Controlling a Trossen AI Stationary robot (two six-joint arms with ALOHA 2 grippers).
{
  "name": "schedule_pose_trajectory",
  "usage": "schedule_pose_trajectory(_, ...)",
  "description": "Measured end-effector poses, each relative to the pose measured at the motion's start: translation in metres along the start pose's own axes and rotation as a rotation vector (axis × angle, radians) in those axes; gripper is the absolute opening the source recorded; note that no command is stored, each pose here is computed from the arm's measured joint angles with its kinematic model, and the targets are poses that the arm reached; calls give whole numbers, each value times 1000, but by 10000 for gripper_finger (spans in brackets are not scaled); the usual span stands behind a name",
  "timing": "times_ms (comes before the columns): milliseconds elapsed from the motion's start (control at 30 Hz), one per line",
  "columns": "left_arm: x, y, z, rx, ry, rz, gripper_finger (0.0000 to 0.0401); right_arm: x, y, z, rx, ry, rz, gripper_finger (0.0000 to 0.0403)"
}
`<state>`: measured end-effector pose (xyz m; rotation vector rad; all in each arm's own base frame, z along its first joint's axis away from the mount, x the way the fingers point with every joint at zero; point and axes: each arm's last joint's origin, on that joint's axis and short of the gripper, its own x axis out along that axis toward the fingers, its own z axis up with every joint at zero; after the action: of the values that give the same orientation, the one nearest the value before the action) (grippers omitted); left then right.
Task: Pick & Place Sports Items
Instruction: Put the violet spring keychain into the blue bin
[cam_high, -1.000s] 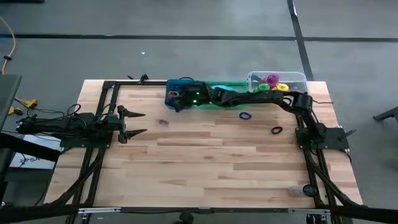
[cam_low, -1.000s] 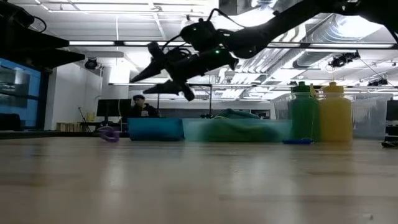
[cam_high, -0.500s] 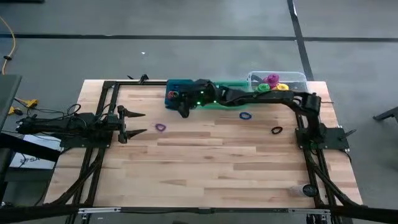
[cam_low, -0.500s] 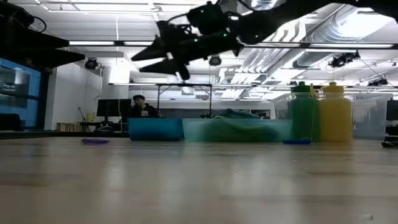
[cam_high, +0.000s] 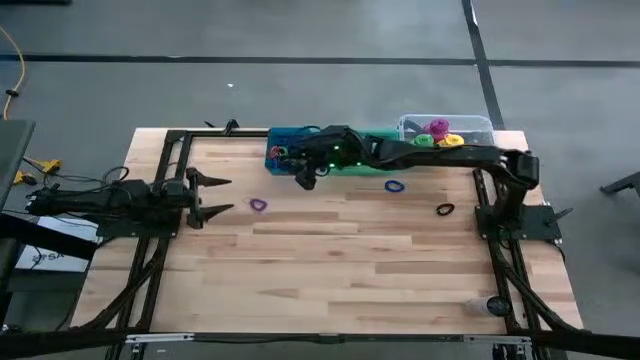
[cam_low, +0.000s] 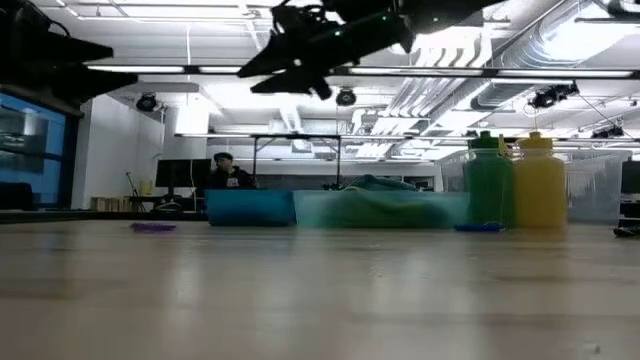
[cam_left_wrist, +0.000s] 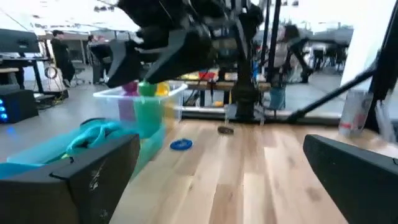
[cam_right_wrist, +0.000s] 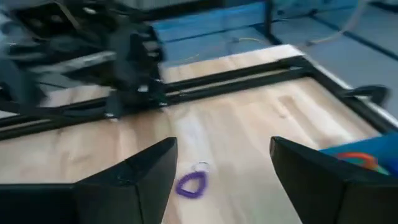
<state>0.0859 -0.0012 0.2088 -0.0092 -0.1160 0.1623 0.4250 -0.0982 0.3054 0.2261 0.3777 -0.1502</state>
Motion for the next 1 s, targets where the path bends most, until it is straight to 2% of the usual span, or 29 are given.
schedule_pose_trajectory(267,-1,0,13,-202,-127,-9,368,-24,9,10,-2,-1,-163,204)
schedule_pose_trajectory(433,-2,1,19,-239,-189,-15,368,-28,14,9,32,5,-216,204)
schedule_pose_trajectory(600,-3,1,23,-252,-232,-15,368,-28,18,8,33,15,-215,204)
schedule_pose_trajectory(733,-3,3,22,-278,-234,57,368,-28,22,7,29,14,-207,204)
schedule_pose_trajectory(867,-2,4,22,-281,-231,72,368,-28,24,7,20,21,-201,204)
schedule_pose_trajectory(1000,-1,3,26,-276,-213,82,368,-28,25,2,-21,84,-156,204)
